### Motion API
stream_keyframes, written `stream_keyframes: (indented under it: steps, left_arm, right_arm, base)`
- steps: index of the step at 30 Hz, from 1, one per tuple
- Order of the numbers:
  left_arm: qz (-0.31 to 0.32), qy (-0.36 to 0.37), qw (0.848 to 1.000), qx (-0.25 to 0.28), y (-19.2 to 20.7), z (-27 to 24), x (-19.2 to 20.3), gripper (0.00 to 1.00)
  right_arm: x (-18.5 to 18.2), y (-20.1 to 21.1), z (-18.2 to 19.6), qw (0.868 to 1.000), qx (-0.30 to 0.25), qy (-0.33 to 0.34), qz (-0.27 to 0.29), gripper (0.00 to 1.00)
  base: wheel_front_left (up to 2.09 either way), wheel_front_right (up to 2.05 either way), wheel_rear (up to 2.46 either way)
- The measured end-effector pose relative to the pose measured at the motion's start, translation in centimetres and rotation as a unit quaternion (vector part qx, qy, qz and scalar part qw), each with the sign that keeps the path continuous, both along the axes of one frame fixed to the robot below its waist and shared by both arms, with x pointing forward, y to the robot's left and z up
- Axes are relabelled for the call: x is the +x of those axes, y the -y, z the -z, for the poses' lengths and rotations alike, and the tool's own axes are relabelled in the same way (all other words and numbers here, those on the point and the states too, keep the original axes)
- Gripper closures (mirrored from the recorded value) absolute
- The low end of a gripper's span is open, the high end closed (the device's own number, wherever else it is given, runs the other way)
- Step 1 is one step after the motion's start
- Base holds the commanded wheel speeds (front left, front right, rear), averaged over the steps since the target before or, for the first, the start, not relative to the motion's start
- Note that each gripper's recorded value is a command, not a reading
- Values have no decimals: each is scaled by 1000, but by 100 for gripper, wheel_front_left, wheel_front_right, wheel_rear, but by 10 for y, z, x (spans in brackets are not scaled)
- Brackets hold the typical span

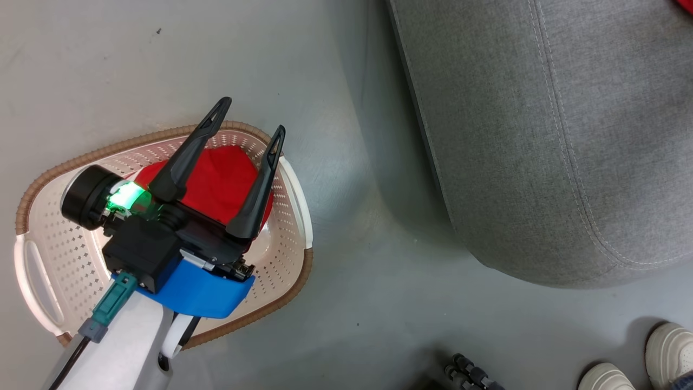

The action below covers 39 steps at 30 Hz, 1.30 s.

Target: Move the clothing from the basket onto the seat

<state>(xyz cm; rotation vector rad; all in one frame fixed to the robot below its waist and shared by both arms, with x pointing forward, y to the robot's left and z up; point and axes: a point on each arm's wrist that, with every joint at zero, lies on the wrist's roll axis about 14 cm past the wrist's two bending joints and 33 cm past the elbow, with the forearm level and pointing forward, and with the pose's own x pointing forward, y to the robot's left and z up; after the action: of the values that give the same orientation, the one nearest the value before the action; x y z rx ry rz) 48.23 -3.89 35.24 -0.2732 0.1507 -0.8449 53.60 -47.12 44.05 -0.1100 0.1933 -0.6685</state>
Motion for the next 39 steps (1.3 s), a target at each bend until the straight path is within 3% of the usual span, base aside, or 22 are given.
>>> stream_keyframes:
  steps: [3, 5, 6, 23, 36, 39]
  left_arm:
    - [0, 4, 1000, -1, 0, -4, 0, 0]
    - [0, 7, 1000, -1, 1, -6, 0, 0]
    - [0, 8, 1000, -1, 1, -8, 0, 0]
    - [-36, 23, 999, -15, -2, -66, -14, 0]
    - [-127, 26, 992, -12, -40, -108, -40, 0]
    - [-162, 25, 986, -8, -59, -115, -48, 0]
  right_arm:
    - [-2, 1, -1, 1000, 1, 0, 2, 100]
    - [-3, 0, -5, 1000, -6, 0, -1, 41]
    - [-3, 0, -8, 1000, -11, 0, -2, 0]
    - [-30, -35, -40, 997, -38, -19, -68, 0]
    - [-58, -110, -76, 987, -26, 63, -148, 0]
    - [-72, -148, -73, 978, -14, 76, -193, 0]
  base:
    - [0, 0, 0]
    - [0, 0, 0]
    - [0, 0, 0]
    - [0, 0, 0]
    - [0, 0, 0]
    - [0, 0, 0]
